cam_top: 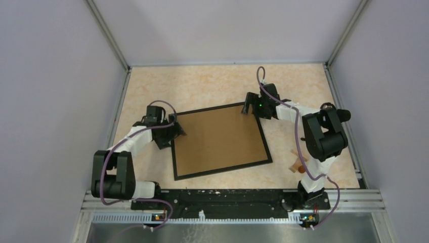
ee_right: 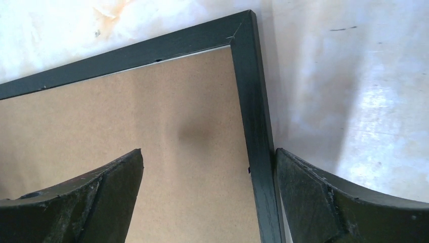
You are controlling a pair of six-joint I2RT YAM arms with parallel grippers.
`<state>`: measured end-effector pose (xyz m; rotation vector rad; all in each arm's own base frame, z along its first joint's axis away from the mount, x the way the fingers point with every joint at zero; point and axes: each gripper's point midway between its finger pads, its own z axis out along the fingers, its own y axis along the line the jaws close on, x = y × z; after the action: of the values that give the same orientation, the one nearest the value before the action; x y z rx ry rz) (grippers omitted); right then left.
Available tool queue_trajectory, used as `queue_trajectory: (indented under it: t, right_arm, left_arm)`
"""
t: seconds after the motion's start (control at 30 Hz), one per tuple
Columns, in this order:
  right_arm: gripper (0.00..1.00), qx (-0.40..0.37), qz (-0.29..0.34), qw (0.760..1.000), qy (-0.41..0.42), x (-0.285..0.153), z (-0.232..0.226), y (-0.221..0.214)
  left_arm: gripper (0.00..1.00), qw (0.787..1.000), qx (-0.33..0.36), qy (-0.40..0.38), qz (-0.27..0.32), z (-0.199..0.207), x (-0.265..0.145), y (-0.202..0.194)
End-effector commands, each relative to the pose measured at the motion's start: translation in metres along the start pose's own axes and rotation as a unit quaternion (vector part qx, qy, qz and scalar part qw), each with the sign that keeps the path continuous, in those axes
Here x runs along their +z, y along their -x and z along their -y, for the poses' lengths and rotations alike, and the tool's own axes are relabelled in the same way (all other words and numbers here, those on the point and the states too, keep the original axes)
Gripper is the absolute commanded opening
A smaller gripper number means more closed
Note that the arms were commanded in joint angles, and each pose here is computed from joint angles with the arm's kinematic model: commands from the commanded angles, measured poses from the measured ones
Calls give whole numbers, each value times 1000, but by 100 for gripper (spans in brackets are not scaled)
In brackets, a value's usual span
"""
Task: Put the photo into the frame
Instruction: Install the photo frame at the center of the board.
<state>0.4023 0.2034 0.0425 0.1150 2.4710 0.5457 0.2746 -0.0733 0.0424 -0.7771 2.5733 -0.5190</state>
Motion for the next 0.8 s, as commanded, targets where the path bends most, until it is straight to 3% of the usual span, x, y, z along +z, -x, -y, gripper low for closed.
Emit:
queue_trajectory:
  t: [0.0, 0.07, 0.13, 0.37, 0.6, 0.77]
  right_arm:
    - [99, 4, -58, 997, -48, -6, 18, -34]
    - [99, -1, -54, 997, -60, -11, 23, -33]
    - [99, -4, -53, 996, -66, -14, 26, -34]
    - [99, -2, -57, 997, -59, -11, 27, -36]
    - [99, -1, -58, 997, -52, -12, 27, -37]
    - [99, 0, -64, 997, -45, -11, 26, -40]
  left_arm:
    - [99, 997, 60, 26, 38, 29, -23, 29]
    - [99, 993, 54, 93, 55, 6, -42, 32]
    - [99, 992, 47, 110, 43, -4, -59, 17]
    - [96, 995, 24, 68, -76, -5, -67, -78]
    - [97, 991, 28, 95, -91, -12, -67, -109]
    - [97, 991, 21, 72, -110, -12, -53, -122]
